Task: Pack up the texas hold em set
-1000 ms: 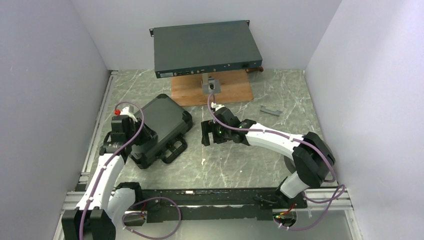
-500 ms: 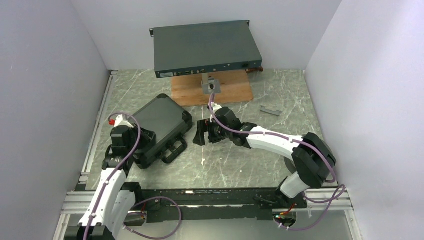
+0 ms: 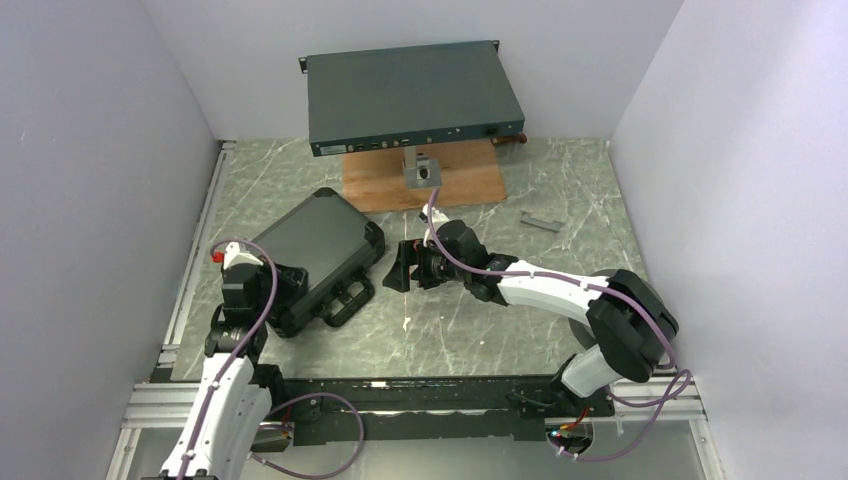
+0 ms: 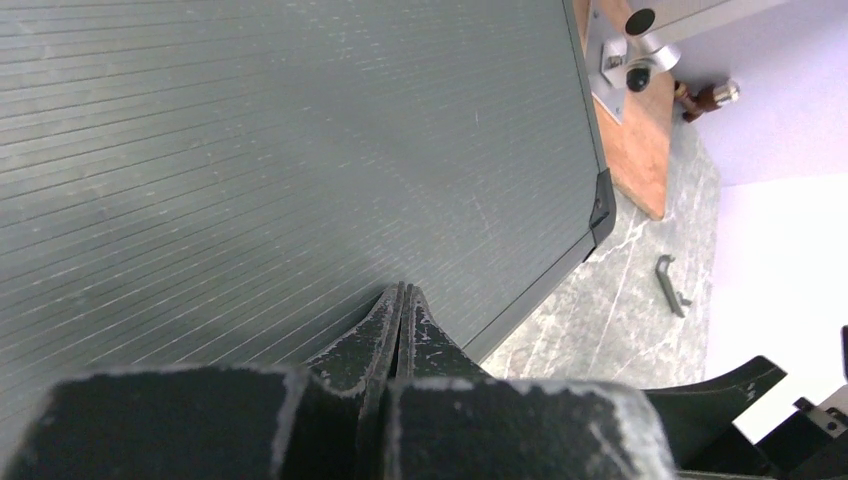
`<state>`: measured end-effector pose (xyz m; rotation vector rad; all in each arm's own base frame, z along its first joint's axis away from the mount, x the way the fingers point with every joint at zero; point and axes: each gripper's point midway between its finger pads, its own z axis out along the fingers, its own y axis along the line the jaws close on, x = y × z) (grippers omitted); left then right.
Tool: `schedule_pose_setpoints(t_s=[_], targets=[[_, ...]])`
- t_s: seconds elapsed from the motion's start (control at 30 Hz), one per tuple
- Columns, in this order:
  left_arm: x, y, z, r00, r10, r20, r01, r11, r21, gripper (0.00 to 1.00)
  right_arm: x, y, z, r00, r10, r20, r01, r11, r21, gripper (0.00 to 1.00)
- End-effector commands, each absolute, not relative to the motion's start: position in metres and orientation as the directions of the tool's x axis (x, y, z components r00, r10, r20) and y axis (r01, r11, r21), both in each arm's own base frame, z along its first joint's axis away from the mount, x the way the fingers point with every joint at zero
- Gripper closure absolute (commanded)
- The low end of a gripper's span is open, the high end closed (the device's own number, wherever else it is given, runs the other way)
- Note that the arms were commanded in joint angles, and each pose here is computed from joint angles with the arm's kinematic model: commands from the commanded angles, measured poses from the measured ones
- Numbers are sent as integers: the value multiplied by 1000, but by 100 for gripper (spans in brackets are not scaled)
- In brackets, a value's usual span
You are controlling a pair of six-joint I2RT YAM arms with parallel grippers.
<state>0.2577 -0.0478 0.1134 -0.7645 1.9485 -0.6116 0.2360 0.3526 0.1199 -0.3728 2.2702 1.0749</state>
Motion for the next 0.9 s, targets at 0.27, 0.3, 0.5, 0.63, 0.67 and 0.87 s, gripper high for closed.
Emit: schedule_pose_setpoints(t_s=[0.27, 0.3, 0.5, 0.63, 0.67, 0.87], targets=[[202, -34, 34, -436, -769, -468, -504, 639, -581, 100, 244, 368, 137, -771, 39, -636, -495, 593, 636, 15], [202, -34, 35, -426, -770, -476, -492, 638, -592, 100, 245, 369, 137, -770, 40, -636, -496, 590, 637, 15], [195, -25, 22, -346, -815, -465, -545, 578, -607, 100, 250, 373, 130, -792, 106, -601, -439, 586, 681, 26], [191, -25, 17, -356, -821, -445, -580, 568, -584, 100, 250, 382, 113, -831, 119, -543, -387, 578, 718, 36], [188, -23, 13, -364, -824, -435, -603, 564, -564, 100, 250, 385, 109, -841, 117, -528, -375, 576, 726, 39], [183, -23, 3, -426, -807, -408, -643, 588, -492, 100, 243, 401, 77, -906, 90, -413, -292, 572, 767, 60]])
